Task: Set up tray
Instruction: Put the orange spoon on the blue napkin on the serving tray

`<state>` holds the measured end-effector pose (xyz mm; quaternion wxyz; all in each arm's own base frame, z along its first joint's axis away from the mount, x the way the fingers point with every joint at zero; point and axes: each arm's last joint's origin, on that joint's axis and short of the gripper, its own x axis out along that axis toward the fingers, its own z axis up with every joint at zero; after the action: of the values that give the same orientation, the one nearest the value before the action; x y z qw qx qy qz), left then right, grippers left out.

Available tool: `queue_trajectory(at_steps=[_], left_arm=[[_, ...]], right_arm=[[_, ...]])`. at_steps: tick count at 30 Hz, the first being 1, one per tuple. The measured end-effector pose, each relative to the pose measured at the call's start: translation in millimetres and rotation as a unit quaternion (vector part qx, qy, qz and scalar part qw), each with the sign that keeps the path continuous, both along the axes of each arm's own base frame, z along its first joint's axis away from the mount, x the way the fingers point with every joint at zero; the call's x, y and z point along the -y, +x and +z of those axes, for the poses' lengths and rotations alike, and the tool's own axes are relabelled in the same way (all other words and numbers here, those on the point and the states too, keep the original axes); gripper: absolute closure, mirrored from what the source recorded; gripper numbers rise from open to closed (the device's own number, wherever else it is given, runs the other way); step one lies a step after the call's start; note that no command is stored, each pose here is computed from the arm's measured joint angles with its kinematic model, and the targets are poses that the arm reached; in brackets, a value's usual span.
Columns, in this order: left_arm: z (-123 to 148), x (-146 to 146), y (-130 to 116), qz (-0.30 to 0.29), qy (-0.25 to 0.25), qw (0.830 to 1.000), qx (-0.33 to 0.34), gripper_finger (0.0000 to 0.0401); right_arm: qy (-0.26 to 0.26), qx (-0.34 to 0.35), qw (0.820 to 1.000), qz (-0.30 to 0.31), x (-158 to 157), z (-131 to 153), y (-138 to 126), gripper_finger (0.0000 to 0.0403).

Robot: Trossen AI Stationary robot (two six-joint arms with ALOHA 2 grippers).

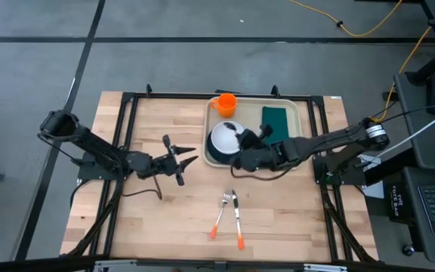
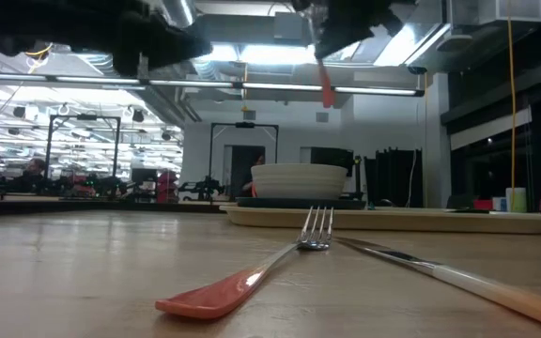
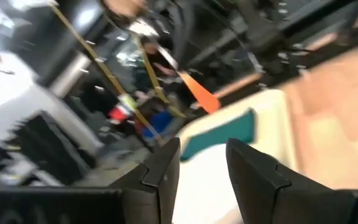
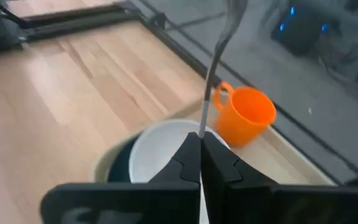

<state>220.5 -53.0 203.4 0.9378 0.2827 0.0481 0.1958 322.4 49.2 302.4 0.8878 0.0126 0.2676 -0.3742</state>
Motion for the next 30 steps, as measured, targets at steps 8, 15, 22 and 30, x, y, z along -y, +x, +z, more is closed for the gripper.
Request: queue_trajectory(at_steps=[8,15,22,30], left_arm=[[-7.7,-30.3,8.7,-0.043,-0.068,0.997,-0.012,0.0285],[-8.5,-47.1,10.9,-0.055,-0.086,0.995,-0.011,0.0287],[-13.0,-59.1,11.0,-0.051,-0.1,0.993,-0.03,0.0288],[-16.2,-66.0,11.1,-0.087,-0.134,0.986,-0.041,0.0287]], right_arm=[[0.049,-0.045,0.998,-0.018,19.3,2.3,-17.5,0.0402],[0.101,-0.057,0.993,-0.03,51.2,-26.2,-39.1,0.0402],[0.162,0.058,0.985,-0.004,86.5,-28.0,-90.9,0.0402],[0.284,0.098,0.954,0.001,117.3,-38.6,-129.4,0.0402]])
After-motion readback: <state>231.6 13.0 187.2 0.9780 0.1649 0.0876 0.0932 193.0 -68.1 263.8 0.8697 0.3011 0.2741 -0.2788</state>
